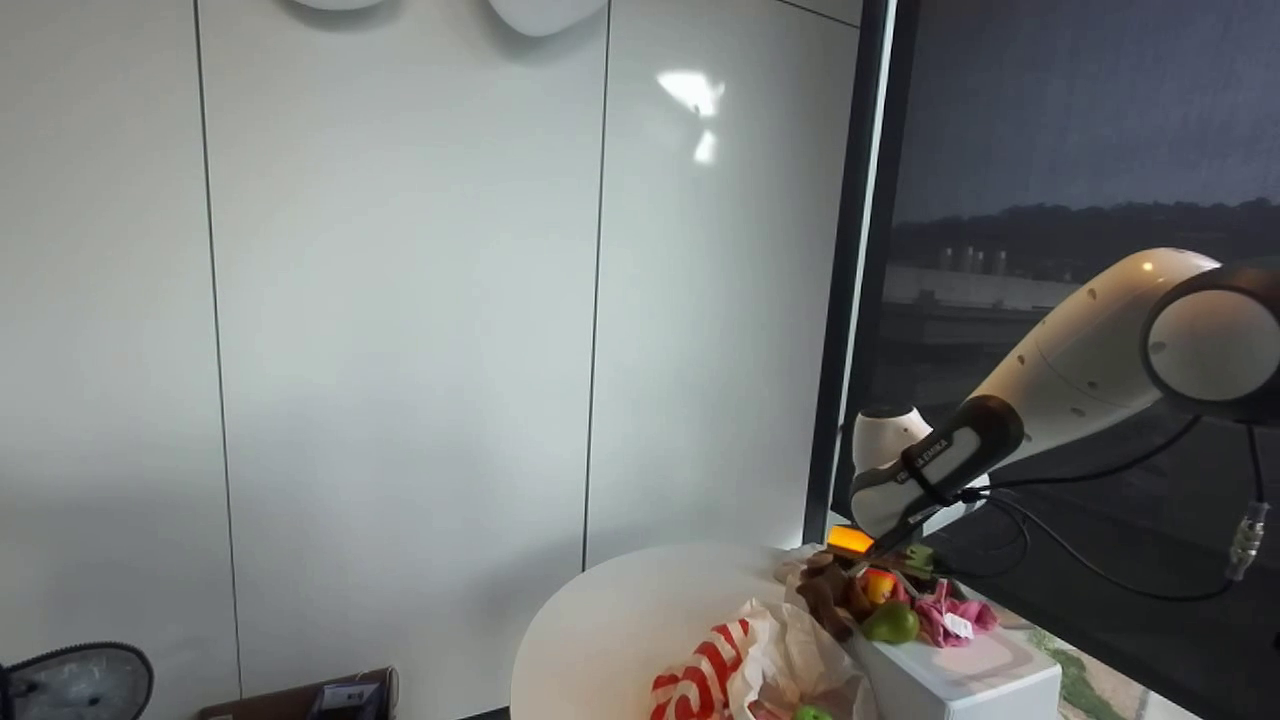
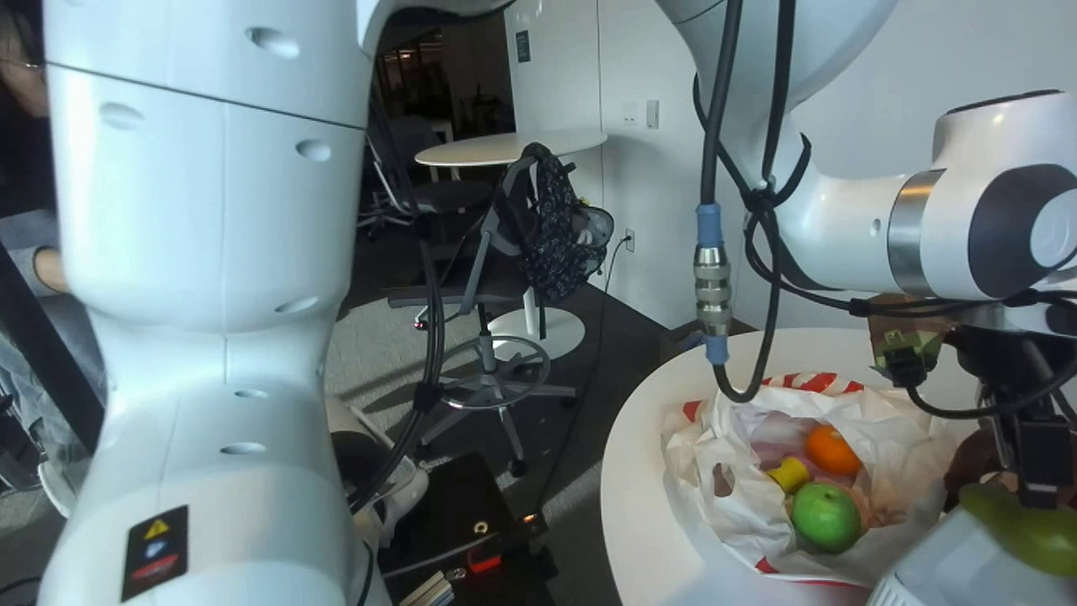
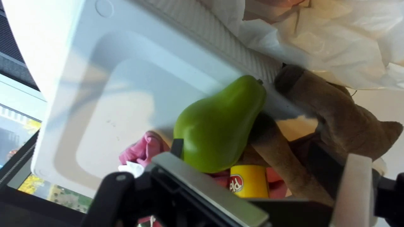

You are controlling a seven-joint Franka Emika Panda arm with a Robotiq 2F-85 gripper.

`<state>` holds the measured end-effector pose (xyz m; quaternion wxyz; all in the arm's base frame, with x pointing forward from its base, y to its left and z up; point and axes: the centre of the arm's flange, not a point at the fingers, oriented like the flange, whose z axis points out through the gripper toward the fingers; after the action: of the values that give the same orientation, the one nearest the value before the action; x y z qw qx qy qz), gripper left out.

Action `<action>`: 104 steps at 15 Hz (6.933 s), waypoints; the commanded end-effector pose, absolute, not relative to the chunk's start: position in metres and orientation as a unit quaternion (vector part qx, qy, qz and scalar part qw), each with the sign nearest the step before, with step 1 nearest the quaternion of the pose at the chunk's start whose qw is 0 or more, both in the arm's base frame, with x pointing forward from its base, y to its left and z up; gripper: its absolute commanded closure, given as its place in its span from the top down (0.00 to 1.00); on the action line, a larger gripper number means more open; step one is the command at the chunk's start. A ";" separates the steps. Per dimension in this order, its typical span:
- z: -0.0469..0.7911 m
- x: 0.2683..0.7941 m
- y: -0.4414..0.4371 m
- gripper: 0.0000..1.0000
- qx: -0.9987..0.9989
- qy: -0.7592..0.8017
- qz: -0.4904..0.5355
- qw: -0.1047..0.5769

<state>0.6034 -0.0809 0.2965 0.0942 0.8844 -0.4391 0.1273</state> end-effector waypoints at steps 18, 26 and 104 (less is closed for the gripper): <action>0.251 0.616 -0.122 0.50 0.827 -0.538 0.138 0.090; 0.298 0.606 -0.088 0.49 0.880 -0.465 0.081 0.047; 0.409 0.566 -0.047 0.10 0.973 -0.175 -0.012 -0.152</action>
<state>0.5796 -0.0444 0.4019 -0.1264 0.9672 -0.2165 0.0418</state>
